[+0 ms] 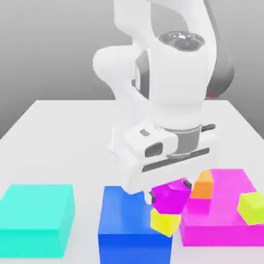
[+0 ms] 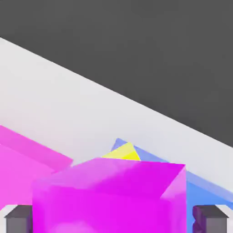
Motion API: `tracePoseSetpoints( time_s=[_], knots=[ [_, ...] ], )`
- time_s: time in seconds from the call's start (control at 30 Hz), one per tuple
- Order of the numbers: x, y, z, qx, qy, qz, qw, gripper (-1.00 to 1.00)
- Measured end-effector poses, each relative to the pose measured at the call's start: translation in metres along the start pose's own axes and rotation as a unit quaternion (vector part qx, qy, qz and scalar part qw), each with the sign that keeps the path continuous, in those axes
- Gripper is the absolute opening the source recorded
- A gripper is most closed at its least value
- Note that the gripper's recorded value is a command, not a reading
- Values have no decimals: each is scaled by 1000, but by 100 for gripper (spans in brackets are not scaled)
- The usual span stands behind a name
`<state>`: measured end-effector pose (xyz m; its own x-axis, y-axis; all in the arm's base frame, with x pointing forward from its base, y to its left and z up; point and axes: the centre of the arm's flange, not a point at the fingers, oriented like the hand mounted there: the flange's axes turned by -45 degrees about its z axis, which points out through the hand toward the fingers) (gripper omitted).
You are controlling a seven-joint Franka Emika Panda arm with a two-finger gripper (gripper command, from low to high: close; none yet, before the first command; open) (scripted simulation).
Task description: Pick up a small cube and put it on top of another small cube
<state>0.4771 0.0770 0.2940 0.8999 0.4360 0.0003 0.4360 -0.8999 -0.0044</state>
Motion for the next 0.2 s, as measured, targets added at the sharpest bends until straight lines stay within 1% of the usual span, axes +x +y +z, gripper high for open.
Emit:
tracePoseSetpoints(
  time_s=[0.1, 0.2],
  knots=[
    [-2, 5, 2, -2, 0, 5, 1000, 100],
    [-2, 8, -36, -2, 0, 8, 1000, 100]
  ],
)
